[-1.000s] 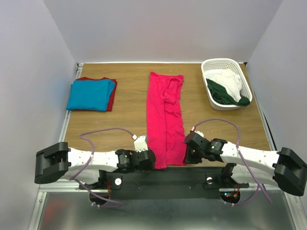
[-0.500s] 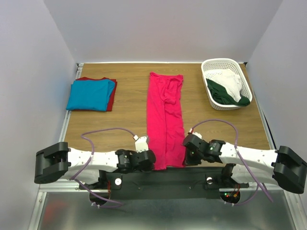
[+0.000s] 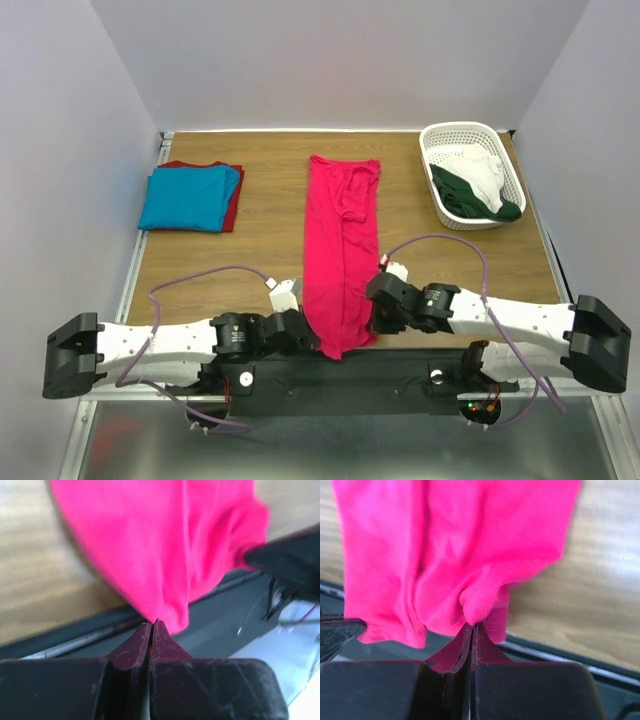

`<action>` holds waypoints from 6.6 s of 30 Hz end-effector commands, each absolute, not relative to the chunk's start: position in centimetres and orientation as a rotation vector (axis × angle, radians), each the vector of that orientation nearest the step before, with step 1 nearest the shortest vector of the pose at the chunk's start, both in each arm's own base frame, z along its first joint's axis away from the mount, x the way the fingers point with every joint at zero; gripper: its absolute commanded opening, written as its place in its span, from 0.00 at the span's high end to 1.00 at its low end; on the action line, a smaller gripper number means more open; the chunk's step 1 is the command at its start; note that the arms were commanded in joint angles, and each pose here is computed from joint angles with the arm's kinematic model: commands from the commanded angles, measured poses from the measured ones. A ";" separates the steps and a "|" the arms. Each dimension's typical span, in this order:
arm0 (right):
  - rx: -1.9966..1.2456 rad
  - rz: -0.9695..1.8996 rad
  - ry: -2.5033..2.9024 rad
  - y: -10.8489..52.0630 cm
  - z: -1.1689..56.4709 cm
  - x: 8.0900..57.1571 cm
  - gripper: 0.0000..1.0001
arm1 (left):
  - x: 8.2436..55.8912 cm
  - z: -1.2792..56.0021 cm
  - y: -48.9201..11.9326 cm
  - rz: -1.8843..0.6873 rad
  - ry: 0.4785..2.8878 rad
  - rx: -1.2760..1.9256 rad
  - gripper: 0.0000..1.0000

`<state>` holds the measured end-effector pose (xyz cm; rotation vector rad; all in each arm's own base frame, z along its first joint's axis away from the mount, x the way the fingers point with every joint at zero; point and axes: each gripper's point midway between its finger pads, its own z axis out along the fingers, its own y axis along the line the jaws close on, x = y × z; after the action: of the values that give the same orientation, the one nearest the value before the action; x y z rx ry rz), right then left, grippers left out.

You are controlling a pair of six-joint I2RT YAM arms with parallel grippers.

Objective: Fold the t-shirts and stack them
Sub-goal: Fold the tshirt

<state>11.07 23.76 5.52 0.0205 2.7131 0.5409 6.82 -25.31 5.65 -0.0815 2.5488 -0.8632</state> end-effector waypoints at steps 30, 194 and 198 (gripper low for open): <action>-0.026 0.014 2.374 23.2 8.9 26.9 1.00 | 25.4 10.9 -27.0 -0.748 2.215 0.003 1.00; -0.065 0.095 2.530 20.5 7.5 41.2 1.00 | 40.4 11.2 -25.5 -0.928 2.153 -0.106 1.00; -0.047 0.079 2.540 19.9 6.7 41.7 1.00 | 41.2 11.0 -24.7 -0.920 2.137 -0.145 1.00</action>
<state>39.79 20.00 5.85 -0.0617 2.5895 0.0685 38.87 -24.69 8.12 -0.1604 2.2528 -0.8969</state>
